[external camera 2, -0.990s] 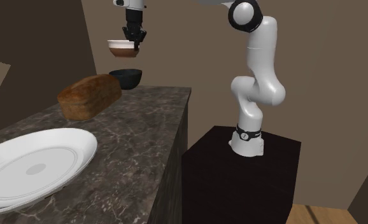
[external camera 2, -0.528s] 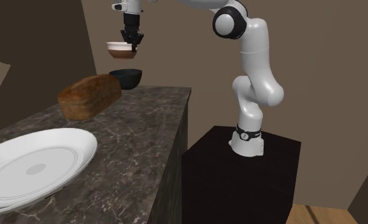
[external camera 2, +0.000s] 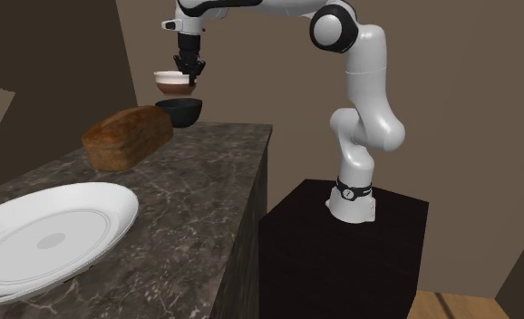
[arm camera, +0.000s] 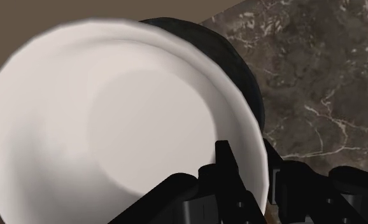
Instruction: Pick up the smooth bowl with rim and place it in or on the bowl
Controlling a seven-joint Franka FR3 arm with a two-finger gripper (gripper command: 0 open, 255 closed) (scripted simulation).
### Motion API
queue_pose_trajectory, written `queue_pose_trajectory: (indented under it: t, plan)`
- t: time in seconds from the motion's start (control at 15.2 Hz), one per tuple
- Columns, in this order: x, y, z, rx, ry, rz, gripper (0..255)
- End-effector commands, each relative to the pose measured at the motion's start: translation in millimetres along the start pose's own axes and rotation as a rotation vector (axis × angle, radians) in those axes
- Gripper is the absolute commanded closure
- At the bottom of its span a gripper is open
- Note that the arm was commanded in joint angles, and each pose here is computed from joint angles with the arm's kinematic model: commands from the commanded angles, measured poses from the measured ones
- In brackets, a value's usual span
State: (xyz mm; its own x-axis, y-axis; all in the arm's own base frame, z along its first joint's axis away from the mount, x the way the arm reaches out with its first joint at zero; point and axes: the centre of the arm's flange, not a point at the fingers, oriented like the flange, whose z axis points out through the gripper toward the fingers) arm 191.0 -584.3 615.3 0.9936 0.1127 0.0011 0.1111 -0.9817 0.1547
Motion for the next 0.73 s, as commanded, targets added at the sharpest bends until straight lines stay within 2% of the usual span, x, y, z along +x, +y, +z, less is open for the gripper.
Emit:
queue_pose_trajectory:
  t: [0.0, 0.26, 0.66]
  plan:
    - [0.4, -1.6, 9.7, -0.001, 0.000, 0.000, 255]
    - [0.4, -4.7, 29.3, -0.001, 0.000, 0.000, 255]
    - [0.4, -4.7, 29.3, -0.001, 0.000, 0.000, 255]
